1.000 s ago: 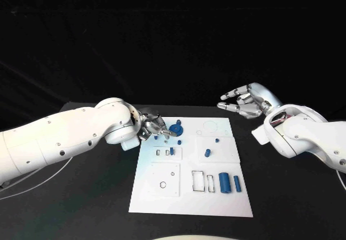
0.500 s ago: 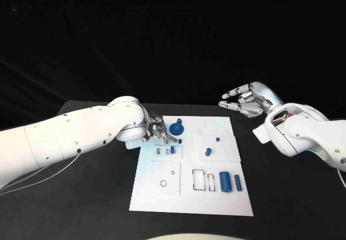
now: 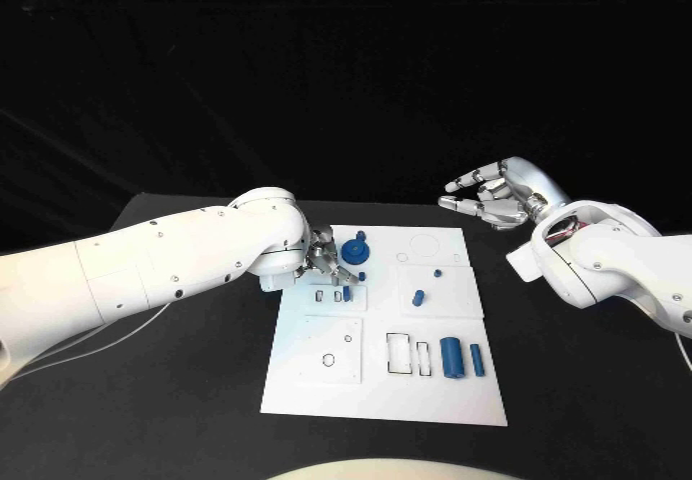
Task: Assemble the parts on the task board
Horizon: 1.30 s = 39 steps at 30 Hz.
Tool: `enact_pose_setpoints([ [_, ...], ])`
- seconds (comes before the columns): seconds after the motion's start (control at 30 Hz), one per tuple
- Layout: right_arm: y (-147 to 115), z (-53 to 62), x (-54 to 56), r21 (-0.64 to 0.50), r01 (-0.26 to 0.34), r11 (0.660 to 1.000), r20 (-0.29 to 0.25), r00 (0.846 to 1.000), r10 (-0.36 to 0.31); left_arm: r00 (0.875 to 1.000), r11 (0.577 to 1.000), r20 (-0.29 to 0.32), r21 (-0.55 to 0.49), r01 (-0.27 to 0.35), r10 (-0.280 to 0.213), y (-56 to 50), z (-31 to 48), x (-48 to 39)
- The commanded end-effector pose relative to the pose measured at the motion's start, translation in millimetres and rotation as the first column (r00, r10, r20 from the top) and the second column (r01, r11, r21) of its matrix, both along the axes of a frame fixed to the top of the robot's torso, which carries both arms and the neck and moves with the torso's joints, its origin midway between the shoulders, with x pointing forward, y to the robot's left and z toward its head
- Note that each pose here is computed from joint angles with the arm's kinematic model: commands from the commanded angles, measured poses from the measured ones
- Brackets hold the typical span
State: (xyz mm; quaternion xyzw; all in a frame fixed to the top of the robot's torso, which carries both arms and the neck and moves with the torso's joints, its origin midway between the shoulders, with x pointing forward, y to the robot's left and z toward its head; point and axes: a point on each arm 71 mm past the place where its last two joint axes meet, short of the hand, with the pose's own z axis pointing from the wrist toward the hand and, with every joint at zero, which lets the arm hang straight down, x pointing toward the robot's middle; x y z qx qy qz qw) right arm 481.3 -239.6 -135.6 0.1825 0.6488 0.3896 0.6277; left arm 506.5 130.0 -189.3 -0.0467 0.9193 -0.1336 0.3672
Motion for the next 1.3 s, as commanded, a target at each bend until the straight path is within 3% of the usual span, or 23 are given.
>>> enact_pose_setpoints([
  [0.03, 2, -0.5, 0.3, -0.007, -0.015, 1.000, -0.005, 1.000, 0.015, 1.000, 0.999, -0.014, 0.042, 0.001, 0.000, -0.4, -0.8, -0.4],
  [1.3, 14, -0.2, -2.2, -0.008, -0.051, 0.999, -0.004, 0.999, 0.051, 0.995, 0.998, -0.080, 0.043, 0.055, -0.052, -11.0, -4.7, -2.6],
])
